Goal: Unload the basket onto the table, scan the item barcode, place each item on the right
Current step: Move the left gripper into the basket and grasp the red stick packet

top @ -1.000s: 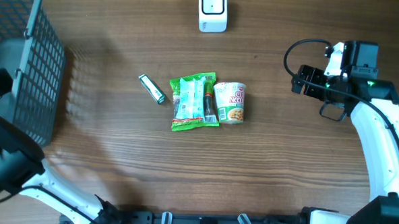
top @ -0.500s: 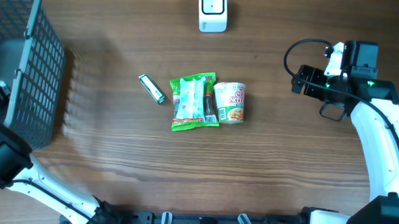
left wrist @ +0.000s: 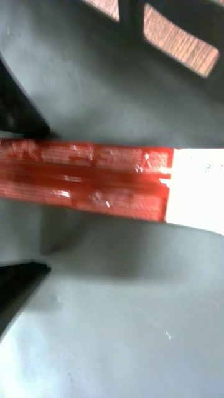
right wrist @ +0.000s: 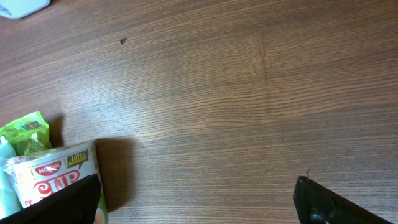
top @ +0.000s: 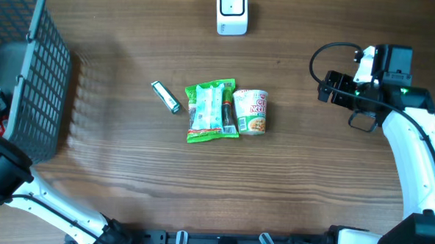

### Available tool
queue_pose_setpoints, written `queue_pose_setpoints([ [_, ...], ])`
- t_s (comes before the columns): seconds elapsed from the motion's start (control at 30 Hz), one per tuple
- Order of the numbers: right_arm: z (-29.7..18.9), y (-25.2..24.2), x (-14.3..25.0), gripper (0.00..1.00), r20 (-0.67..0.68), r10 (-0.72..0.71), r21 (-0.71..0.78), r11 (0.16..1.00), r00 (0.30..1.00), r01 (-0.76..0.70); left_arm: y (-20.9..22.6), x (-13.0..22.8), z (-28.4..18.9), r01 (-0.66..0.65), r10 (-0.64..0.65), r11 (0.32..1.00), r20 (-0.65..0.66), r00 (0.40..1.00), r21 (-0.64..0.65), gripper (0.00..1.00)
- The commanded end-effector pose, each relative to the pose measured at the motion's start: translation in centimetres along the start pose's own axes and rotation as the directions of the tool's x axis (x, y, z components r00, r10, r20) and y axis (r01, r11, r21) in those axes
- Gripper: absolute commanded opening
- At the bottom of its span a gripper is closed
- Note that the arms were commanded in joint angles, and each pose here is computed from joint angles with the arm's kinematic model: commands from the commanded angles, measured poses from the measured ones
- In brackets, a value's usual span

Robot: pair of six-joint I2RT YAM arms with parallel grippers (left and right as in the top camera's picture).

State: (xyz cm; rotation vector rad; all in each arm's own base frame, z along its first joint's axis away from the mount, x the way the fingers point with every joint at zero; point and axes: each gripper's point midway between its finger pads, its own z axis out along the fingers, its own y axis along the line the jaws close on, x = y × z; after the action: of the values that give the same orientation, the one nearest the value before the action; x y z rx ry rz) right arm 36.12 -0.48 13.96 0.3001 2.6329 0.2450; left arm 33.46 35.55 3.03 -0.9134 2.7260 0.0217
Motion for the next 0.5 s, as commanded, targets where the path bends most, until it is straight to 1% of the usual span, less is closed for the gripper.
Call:
queue_pose_setpoints([
  [0.0,-0.15,-0.15,-0.44,1.00,0.012,-0.018,0.009,1.000,1.000,0.018,-1.06,0.77,1.18,0.061,-0.060,0.996,-0.025,0.998,0.068,0.66],
  [0.07,-0.15,-0.15,-0.46,1.00,0.013,-0.018,0.009,1.000,1.000,0.018,-0.97,0.66,1.26,0.093,-0.092,0.994,-0.023,0.995,0.063,0.65],
  [0.13,-0.15,-0.15,-0.45,1.00,0.012,-0.018,0.009,1.000,1.000,0.018,-0.93,0.43,1.32,0.118,-0.117,0.991,-0.015,0.993,0.061,0.62],
  [0.2,-0.15,-0.15,-0.45,1.00,0.012,-0.018,0.009,1.000,1.000,0.018,-0.88,0.32,1.42,0.119,-0.119,0.991,-0.009,0.993,0.061,0.46],
  [0.27,-0.15,-0.15,-0.44,1.00,0.012,-0.018,0.009,1.000,1.000,0.018,-0.90,0.40,1.58,0.120,-0.120,0.991,-0.013,0.993,0.062,0.34],
  [0.33,-0.15,-0.15,-0.45,1.00,0.012,-0.018,0.009,1.000,1.000,0.018,-0.91,0.46,1.66,0.121,-0.120,0.991,-0.016,0.993,0.062,0.18],
  [0.37,-0.15,-0.15,-0.45,1.00,0.012,-0.017,0.009,1.000,1.000,0.017,-0.91,0.47,1.66,0.121,-0.120,0.991,-0.016,0.993,0.062,0.12],
  [0.4,-0.15,-0.15,-0.45,1.00,0.012,-0.018,0.009,1.000,1.000,0.018,-0.91,0.47,1.66,0.121,-0.121,0.991,-0.016,0.993,0.062,0.10],
  [0.47,-0.15,-0.16,-0.44,1.00,0.012,-0.018,0.009,1.000,1.000,0.018,-0.92,0.47,1.66,0.123,-0.122,0.990,-0.016,0.992,0.063,0.09],
])
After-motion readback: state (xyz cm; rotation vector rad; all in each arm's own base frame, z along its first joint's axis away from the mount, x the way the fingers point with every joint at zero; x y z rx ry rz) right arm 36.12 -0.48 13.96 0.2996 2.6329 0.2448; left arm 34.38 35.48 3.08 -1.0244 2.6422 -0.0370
